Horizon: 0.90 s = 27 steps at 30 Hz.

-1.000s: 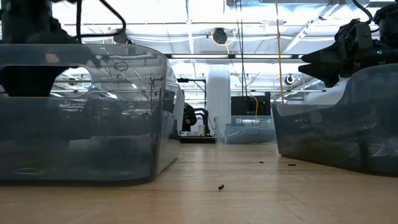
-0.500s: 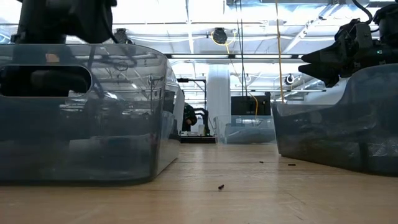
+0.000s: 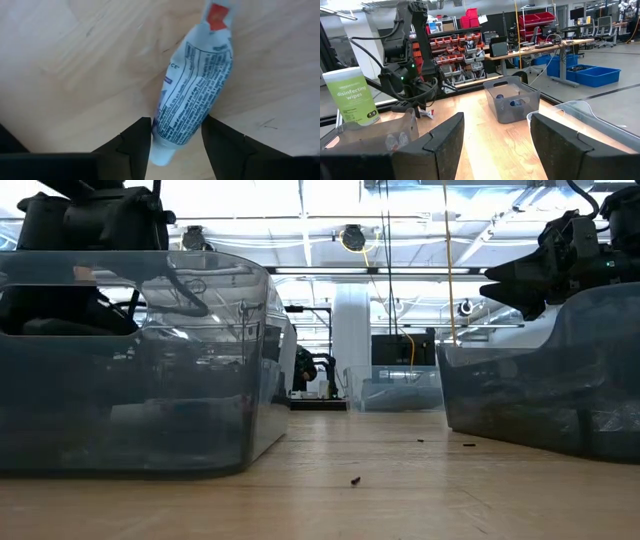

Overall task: Pick & Place Travel size toiletries
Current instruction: Put the white toothpaste into the bottom left black bin

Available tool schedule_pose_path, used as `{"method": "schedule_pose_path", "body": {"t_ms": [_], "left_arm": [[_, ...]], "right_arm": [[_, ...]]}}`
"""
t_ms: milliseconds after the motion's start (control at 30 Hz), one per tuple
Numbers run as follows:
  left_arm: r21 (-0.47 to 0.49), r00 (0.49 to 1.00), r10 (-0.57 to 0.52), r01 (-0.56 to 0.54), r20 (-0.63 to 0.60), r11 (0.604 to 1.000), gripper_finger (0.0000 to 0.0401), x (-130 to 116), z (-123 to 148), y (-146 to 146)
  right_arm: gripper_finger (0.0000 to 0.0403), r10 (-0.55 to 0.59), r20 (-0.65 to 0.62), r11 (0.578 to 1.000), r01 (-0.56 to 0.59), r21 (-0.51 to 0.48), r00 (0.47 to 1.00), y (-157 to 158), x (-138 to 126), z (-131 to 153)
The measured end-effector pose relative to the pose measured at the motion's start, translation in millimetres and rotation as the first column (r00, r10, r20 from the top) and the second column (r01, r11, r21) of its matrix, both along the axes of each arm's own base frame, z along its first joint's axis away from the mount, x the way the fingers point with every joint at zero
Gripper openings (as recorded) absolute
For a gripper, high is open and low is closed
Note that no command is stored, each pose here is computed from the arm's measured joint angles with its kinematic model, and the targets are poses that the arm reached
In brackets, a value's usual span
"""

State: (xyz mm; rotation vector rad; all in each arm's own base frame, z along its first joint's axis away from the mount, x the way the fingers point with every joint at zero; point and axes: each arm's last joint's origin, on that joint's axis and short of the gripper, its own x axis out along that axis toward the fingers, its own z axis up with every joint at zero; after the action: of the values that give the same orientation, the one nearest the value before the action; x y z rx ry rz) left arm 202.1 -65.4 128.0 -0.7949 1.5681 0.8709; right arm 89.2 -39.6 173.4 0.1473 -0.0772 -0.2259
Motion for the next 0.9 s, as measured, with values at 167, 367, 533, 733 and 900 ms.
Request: {"method": "schedule_pose_path", "body": {"t_ms": [167,367,533,733,900], "left_arm": [[0.018,0.997,-0.066,0.066,0.028,0.998,0.015,1.8,-0.7,0.3],[0.029,0.995,-0.094,0.093,0.042,0.995,0.0122,2.8,-1.3,0.4],[0.093,0.989,-0.132,0.125,0.069,0.988,0.0102,4.6,-1.5,1.5],[0.27,0.981,-0.169,0.137,0.1,0.953,0.0104,6.5,-2.7,6.8],[0.456,0.975,-0.191,0.12,0.111,0.882,0.0101,4.9,-0.9,13.2]], "right_arm": [[0.0218,0.0,0.0,1.0,0.0,0.0,1.0,0.0,0.0,0.0],[0.0215,0.0,0.0,1.0,0.0,0.0,1.0,0.0,0.0,0.0],[0.0219,0.0,0.0,1.0,0.0,0.0,1.0,0.0,0.0,0.0],[0.0219,0.0,0.0,1.0,0.0,0.0,1.0,0.0,0.0,-0.1],[0.0218,0.0,0.0,1.0,0.0,0.0,1.0,0.0,0.0,0.0]]}}
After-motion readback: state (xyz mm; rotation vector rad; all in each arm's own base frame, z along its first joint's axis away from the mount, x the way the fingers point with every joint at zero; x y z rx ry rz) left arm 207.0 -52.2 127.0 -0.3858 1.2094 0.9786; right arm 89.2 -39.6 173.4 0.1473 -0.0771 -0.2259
